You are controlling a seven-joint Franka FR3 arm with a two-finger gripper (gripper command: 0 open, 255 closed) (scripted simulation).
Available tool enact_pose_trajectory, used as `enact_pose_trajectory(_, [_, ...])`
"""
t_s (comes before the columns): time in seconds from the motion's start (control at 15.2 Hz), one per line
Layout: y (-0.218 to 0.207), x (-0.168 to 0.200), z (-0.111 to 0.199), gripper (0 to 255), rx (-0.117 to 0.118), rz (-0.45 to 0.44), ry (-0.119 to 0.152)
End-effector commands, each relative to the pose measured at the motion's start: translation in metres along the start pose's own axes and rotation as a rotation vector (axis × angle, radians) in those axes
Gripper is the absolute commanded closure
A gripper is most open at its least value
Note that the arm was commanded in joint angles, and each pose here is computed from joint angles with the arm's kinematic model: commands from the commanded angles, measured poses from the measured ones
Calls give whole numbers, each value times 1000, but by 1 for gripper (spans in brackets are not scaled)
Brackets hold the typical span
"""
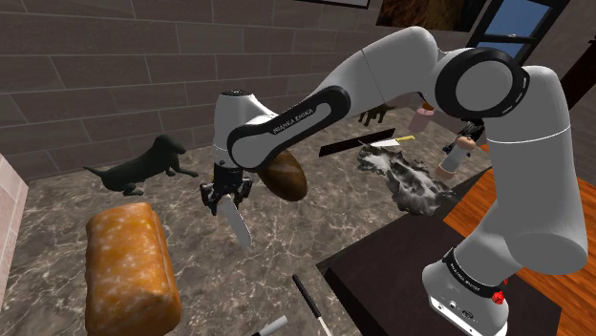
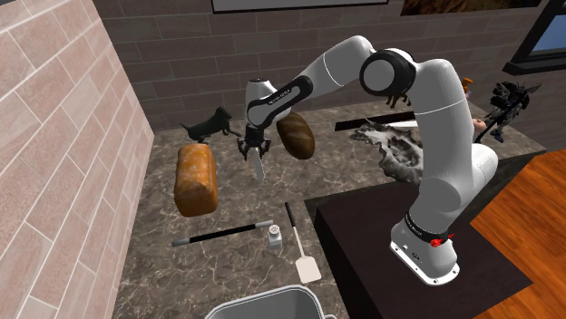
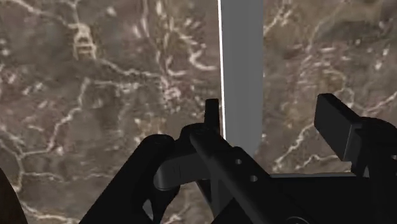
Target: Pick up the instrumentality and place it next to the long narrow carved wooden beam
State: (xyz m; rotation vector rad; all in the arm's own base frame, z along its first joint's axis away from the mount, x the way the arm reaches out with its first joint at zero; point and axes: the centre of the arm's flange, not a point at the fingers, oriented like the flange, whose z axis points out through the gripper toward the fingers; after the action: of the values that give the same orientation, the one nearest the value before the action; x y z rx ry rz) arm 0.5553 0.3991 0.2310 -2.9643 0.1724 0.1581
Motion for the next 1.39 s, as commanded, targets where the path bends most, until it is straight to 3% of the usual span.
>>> enact_pose_trajectory(0.0, [0, 0, 0, 255, 0, 0, 0])
enact_pose_trajectory(0.53, [0, 0, 0, 255, 0, 0, 0])
enact_pose_trajectory(1.32, [-10, -7, -62, 255, 0, 0, 0])
